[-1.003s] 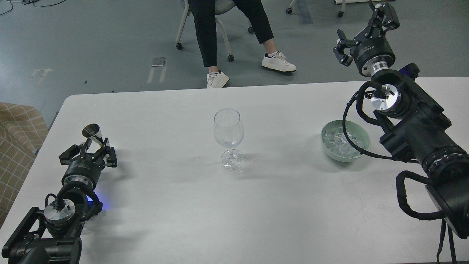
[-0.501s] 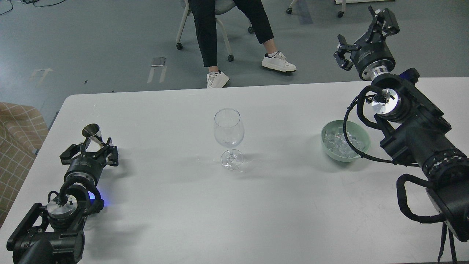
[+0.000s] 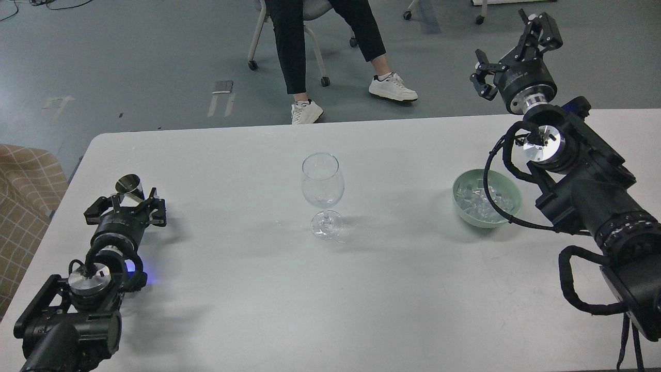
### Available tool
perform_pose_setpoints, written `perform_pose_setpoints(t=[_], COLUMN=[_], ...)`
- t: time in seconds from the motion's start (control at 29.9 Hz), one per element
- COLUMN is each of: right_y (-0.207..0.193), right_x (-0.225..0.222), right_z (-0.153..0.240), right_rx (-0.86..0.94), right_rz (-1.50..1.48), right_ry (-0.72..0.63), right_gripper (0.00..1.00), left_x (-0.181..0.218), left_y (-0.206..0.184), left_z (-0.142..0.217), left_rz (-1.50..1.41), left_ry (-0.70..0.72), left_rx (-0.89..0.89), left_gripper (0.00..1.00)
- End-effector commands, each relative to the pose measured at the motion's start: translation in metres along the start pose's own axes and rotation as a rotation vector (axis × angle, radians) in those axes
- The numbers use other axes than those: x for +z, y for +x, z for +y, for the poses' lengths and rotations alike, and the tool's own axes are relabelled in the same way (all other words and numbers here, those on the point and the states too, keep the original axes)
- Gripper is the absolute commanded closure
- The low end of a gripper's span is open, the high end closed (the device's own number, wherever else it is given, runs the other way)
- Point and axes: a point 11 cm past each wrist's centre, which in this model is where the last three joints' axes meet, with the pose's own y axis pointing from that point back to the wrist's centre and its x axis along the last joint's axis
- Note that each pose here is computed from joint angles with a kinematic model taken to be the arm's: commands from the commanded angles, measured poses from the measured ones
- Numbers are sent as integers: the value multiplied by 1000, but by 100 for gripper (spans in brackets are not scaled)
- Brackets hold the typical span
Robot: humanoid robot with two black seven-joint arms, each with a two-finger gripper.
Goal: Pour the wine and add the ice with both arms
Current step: 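Close the left gripper around the metal jigger cup, then lift the jigger cup with the left gripper toward the wine glass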
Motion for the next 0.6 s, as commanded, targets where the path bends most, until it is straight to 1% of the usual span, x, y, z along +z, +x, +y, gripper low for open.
perform_pose_setpoints(t=[0.0,0.1,0.13,0.2,0.57], right_y=[3,4,4,4,4], right_x=[2,3,3,3,3], right_z=[2,2,2,2,2], right_rx=[6,8,8,8,8], right_rz=[1,0,0,0,0], right_ry=[-5,-6,-6,-6,-6], right_gripper=[0,0,0,0,0], left_x=[-3,-3,-3,-3,0], left_y=[-2,-3,-4,-7,-3], left_z=[-1,-2,-2,-3,-5], left_rz=[3,3,2,5,8], left_ry=[4,5,5,6,-3], left_rx=[-4,-7,-10,-19,-15], left_gripper=[39,53,67,79,79])
